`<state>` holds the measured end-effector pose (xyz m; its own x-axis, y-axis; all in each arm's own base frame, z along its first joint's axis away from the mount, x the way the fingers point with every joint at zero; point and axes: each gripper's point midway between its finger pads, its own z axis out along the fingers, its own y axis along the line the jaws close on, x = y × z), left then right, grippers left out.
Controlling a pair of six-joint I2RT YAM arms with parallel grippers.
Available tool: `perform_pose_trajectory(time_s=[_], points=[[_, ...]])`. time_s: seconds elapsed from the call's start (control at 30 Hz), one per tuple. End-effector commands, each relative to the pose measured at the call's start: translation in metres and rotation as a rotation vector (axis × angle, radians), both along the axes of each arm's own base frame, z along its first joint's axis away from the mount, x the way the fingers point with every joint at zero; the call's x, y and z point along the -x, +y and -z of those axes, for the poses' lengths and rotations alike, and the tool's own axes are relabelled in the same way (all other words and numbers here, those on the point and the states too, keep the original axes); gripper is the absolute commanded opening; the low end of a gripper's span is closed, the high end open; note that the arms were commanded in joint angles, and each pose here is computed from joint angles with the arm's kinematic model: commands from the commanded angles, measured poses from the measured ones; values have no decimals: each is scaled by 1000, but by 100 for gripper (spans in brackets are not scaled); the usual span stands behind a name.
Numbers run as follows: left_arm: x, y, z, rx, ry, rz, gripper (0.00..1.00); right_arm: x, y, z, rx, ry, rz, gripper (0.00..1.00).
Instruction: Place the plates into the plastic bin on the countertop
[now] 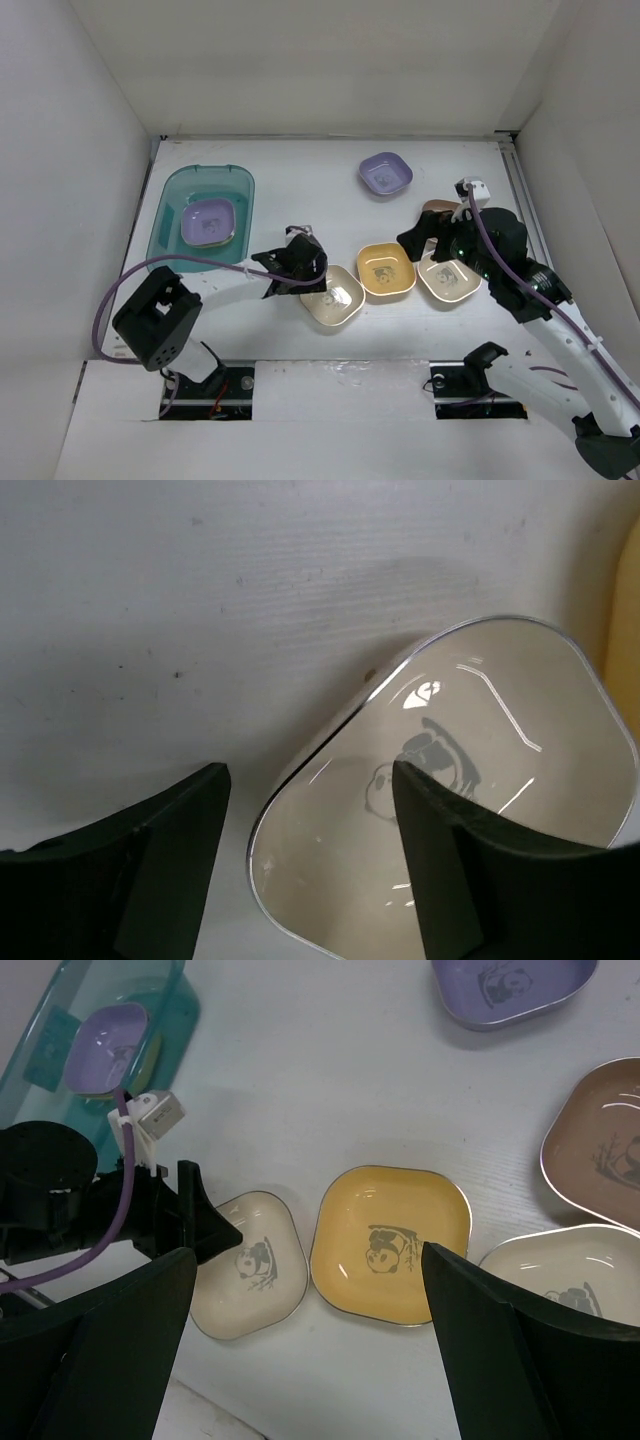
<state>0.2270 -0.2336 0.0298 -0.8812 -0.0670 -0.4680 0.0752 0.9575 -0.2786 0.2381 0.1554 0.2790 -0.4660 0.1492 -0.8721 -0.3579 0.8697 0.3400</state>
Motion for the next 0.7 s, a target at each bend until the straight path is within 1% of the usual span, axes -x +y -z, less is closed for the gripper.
perform_pose_trajectory(time_s=[0.0, 0.03, 0.07, 0.1, 0.13, 0.17, 0.2, 0.23, 0.27, 0.3, 0.33, 0.4, 0.47, 0.53, 0.57, 0.63, 0.67], points=[[7, 26, 22, -125, 26, -100, 62, -4, -1, -23, -39, -54, 20, 100], [10, 34, 29, -167, 44, -119, 59, -4, -1, -23, -39, -54, 20, 100], [9, 42, 33, -207, 38, -133, 52, -5, -1, -21, -39, -54, 20, 100], [5, 43, 35, -224, 40, -180, 40, -4, 0, -21, -42, -53, 11, 100], [7, 52, 36, -268, 49, -203, 33, -6, 2, -17, -36, -42, 11, 100], [6, 55, 34, -282, 46, -223, 26, -6, 2, -17, -35, -42, 11, 100], [3, 64, 30, -316, 29, -292, 18, -8, 2, -15, -31, -34, 11, 100], [-1, 67, 25, -320, 4, -303, 13, -8, 4, -17, -39, -42, 3, 100], [-1, 70, 20, -323, -4, -341, 13, -8, 5, -17, -46, -38, 6, 100], [-5, 80, 13, -346, -43, -386, 7, -8, 5, -17, -46, -38, 6, 100], [-9, 81, 1, -324, -70, -416, 1, -8, 5, -17, -46, -38, 6, 100], [-17, 94, -13, -313, -95, -498, 0, -10, 6, -17, -47, -39, 6, 100], [-34, 101, -39, -278, -163, -557, 0, -10, 8, -19, -54, -45, -3, 100], [-46, 104, -60, -260, -214, -580, 0, -15, 10, -17, -50, -39, -3, 100], [-59, 101, -84, -214, -264, -602, 0, -14, 12, -17, -53, -37, -13, 100], [-81, 109, -111, -152, -317, -663, 0, -18, 16, -15, -55, -34, -22, 100], [-93, 106, -128, -109, -333, -636, 0, -18, 16, -11, -51, -26, -22, 100]])
